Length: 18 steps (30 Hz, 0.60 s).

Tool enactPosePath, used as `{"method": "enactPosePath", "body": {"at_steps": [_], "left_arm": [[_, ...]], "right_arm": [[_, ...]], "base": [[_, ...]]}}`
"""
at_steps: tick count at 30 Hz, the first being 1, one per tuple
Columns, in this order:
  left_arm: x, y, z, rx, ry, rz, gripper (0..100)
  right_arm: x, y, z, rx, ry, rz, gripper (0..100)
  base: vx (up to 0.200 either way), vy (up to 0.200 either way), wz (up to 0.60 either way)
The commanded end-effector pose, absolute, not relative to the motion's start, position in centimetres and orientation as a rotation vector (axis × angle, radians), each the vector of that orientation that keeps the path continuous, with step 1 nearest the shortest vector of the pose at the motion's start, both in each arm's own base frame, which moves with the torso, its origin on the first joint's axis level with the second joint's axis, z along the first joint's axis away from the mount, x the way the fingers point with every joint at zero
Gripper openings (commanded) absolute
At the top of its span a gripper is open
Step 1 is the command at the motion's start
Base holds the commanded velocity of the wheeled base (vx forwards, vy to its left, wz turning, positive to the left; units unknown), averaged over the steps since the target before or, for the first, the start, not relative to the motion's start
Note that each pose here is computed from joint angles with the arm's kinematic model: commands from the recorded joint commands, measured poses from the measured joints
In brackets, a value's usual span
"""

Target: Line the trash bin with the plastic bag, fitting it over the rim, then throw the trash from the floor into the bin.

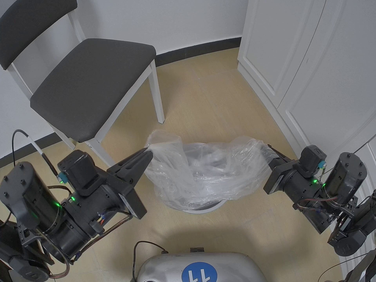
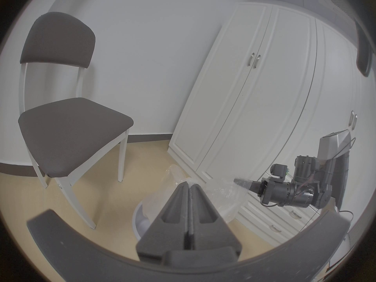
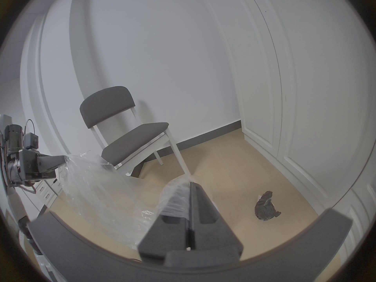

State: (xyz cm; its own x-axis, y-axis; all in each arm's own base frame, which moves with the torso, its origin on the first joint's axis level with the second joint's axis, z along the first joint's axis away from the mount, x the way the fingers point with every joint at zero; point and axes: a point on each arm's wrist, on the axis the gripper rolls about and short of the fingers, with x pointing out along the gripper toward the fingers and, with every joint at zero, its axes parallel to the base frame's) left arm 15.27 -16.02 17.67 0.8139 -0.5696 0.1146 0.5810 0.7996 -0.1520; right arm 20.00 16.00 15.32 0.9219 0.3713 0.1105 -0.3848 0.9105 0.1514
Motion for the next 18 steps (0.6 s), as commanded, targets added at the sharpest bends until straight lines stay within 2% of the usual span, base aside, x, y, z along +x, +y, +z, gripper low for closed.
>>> {"method": "enactPosePath", "body": {"at_steps": [1, 13, 18], "left_arm": [[16.7, -16.9, 16.0, -0.162, -0.021, -0.594, 0], [17.5, -17.2, 15.0, -0.159, 0.017, -0.576, 0], [18.2, -17.3, 14.9, -0.191, 0.03, -0.56, 0]], "right_arm": [[21.4, 16.7, 12.7, 0.138, -0.019, 0.37, 0], [24.0, 16.8, 8.0, 0.078, 0.099, 0.315, 0], [24.1, 16.6, 7.7, 0.072, 0.108, 0.308, 0]], "base": [[0.0, 0.0, 0.0], [0.0, 0.0, 0.0], [0.0, 0.0, 0.0]]}}
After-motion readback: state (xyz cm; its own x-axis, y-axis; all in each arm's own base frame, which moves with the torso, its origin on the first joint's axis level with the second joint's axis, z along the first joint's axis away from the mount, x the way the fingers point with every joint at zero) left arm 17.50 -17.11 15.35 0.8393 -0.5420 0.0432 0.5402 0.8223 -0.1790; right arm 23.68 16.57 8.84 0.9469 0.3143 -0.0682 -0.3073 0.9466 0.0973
